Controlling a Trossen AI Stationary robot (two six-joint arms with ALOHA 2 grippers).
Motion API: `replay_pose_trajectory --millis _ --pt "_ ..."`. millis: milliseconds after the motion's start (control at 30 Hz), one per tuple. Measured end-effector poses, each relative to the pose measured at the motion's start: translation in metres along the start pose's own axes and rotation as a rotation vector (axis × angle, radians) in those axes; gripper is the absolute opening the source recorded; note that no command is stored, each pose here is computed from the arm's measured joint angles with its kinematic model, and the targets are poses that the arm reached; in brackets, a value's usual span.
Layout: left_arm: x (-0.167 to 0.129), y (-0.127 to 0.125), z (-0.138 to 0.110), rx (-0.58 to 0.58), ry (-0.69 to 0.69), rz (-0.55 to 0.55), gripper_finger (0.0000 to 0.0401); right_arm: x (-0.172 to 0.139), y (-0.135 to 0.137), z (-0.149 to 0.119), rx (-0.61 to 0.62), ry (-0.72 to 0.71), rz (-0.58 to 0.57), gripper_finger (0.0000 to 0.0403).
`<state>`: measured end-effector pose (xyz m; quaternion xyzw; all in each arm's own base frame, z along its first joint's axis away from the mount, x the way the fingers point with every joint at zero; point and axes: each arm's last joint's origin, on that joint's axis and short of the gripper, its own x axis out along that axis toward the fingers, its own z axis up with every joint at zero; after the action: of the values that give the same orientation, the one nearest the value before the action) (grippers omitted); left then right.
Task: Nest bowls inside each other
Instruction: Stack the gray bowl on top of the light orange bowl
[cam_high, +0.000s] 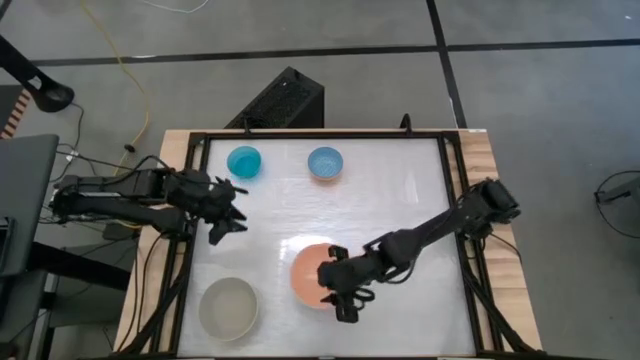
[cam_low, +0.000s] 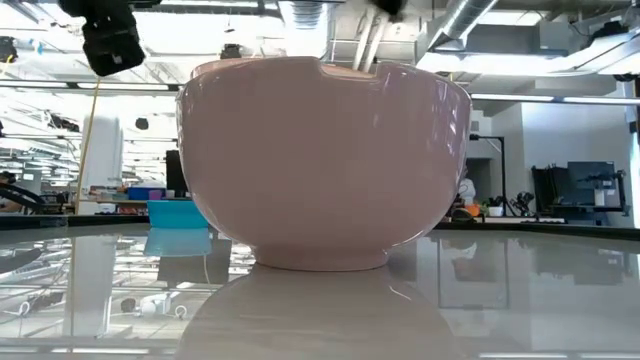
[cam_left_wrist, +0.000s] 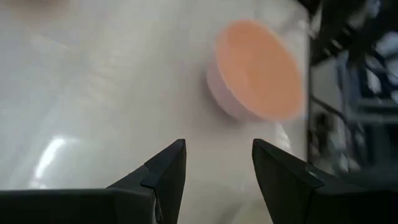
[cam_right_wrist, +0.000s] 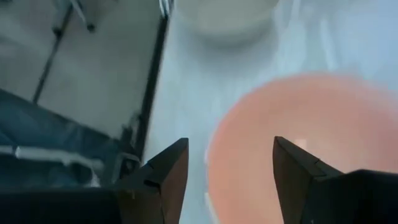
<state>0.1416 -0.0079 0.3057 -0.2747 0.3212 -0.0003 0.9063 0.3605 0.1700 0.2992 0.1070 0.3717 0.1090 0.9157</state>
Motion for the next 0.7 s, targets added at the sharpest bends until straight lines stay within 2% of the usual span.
replay_pose_trajectory --millis 167,367,567,700 --pt "0.009 -0.005 -0.010 0.001 0.156 -0.054 0.0173 -0.036 -0.005 0.016 0.030 -0.141 -0.080 0.0191" --pt "0.030 -0.014 -0.020 0.072 0.302 -0.037 0.0173 -0.088 -0.012 0.035 0.079 -0.353 -0.184 0.0184" --pt "0.064 -0.018 -0.035 0.155 0.426 -0.010 0.0173 -0.133 -0.014 0.044 0.072 -0.507 -0.257 0.0184" --pt "0.088 -0.021 -0.047 0.155 0.476 -0.077 0.0173 -0.155 -0.017 0.043 0.075 -0.553 -0.298 0.0184"
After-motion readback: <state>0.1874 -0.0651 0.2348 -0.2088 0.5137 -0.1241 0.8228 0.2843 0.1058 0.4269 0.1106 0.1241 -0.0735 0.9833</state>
